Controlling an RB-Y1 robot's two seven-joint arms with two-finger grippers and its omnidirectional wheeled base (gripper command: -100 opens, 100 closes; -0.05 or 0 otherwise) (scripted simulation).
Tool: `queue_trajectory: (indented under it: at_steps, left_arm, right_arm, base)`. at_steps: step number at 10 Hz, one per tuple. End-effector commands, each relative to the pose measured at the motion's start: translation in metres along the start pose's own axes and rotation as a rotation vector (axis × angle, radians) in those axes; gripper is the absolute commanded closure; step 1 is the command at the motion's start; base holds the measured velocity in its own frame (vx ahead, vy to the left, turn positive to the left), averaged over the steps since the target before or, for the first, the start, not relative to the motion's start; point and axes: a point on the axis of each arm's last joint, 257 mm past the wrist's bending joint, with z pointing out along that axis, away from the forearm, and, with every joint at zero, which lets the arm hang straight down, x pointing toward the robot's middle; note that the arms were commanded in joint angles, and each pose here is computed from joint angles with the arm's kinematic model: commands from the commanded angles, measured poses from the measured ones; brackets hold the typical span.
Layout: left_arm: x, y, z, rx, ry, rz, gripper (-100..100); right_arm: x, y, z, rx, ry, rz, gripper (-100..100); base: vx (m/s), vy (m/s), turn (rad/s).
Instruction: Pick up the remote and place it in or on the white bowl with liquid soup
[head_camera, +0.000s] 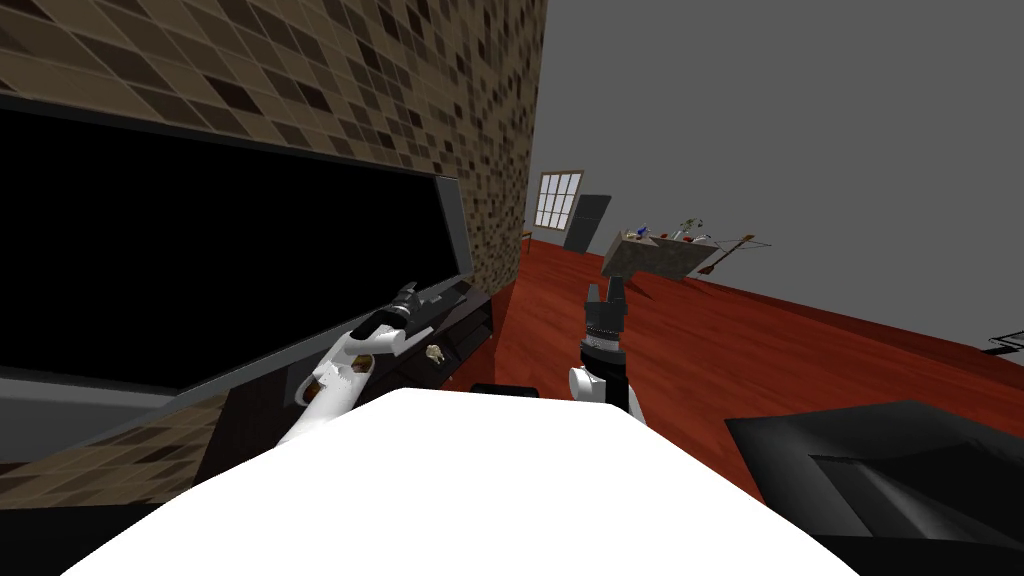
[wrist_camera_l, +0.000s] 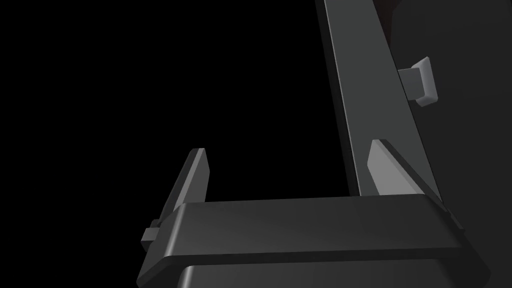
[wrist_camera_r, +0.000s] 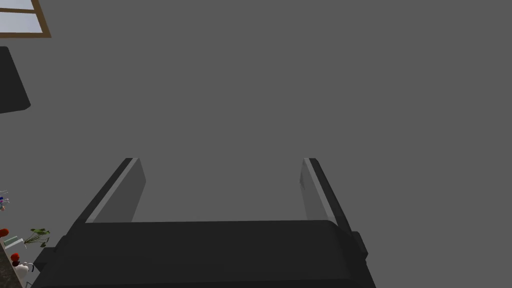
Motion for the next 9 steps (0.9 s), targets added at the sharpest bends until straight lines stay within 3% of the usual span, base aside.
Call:
queue_trajectory:
  at_steps: [1,5,6,9]
  left_arm:
    - [-0.015,0.017,0.006,-0.062,-0.028,-0.032,-100]
    - [-0.031,0.044,0.01,-0.161,-0.063,-0.065,-100]
    - [-0.043,0.059,0.013,-0.213,-0.09,-0.099,-100]
    - [-0.055,0.086,0.011,-0.31,-0.124,-0.134,-100]
  right_arm:
    - [0.0,0.0,0.0,0.0,0.0,0.0,0]
    - [0.0,0.0,0.0,0.0,0.0,0.0,0]
    - [0.0,0.0,0.0,0.0,0.0,0.0,0]
    - [0.0,0.0,0.0,0.0,0.0,0.0,0]
  base:
    - [0.041,-0.053,0.02]
    - [0.062,-0.036,0.016]
    - [0.049,-0.028,0.031]
    - [0.063,-0.029,0.025]
